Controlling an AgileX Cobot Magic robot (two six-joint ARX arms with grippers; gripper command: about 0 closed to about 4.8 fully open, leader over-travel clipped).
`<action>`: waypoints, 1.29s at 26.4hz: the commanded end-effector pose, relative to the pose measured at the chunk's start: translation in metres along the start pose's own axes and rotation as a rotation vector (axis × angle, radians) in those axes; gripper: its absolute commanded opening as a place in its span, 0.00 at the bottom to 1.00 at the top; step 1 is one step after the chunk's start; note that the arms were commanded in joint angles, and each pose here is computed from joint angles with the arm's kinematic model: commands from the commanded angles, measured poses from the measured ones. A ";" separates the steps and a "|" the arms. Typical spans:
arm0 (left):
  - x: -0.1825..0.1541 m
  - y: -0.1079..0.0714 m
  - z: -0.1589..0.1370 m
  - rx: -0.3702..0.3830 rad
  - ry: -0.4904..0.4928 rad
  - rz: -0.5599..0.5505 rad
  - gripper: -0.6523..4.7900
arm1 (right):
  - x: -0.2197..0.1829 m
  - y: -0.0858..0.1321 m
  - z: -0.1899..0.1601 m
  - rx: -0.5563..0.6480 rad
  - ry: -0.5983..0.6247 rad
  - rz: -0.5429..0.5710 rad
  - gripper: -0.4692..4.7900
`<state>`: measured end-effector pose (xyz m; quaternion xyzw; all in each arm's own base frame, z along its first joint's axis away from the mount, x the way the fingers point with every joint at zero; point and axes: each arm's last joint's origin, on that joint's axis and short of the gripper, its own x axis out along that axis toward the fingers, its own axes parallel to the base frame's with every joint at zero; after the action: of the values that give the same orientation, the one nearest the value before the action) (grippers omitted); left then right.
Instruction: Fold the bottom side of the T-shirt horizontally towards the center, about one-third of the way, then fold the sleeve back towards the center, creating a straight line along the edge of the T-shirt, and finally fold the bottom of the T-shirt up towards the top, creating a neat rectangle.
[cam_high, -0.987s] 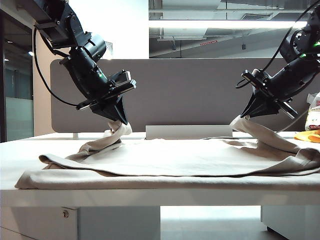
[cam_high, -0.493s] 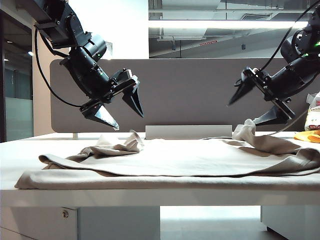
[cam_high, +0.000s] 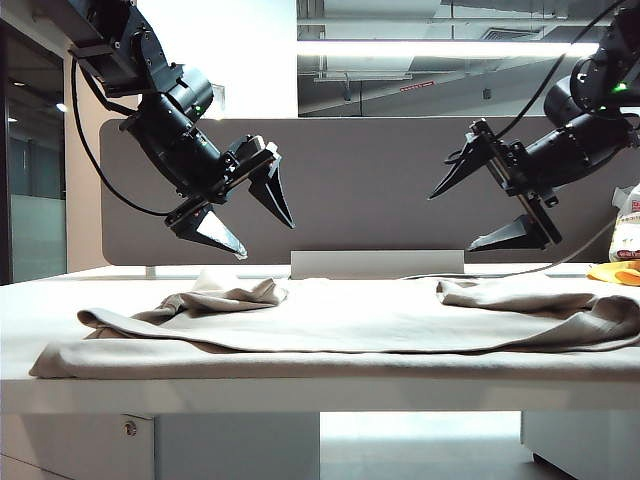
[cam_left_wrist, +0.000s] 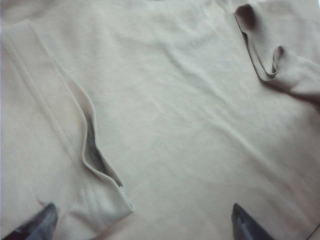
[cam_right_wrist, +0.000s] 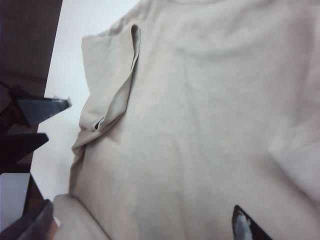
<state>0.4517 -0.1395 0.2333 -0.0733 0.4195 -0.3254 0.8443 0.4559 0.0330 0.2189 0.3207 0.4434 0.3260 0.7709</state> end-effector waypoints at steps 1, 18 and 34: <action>-0.002 -0.002 0.002 0.007 -0.013 -0.011 1.00 | 0.004 0.008 -0.004 0.030 0.028 0.000 1.00; -0.048 -0.016 0.006 0.078 0.008 0.099 0.64 | -0.020 0.022 -0.018 -0.048 0.072 -0.283 0.78; -0.122 -0.045 0.024 0.169 -0.153 0.384 0.54 | -0.088 0.069 -0.023 -0.138 -0.063 -0.454 0.77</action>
<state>0.3978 -0.1053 0.3414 0.0429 0.3408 -0.1928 0.9191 0.3899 0.0089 0.3011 0.1758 0.4642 0.1641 0.8524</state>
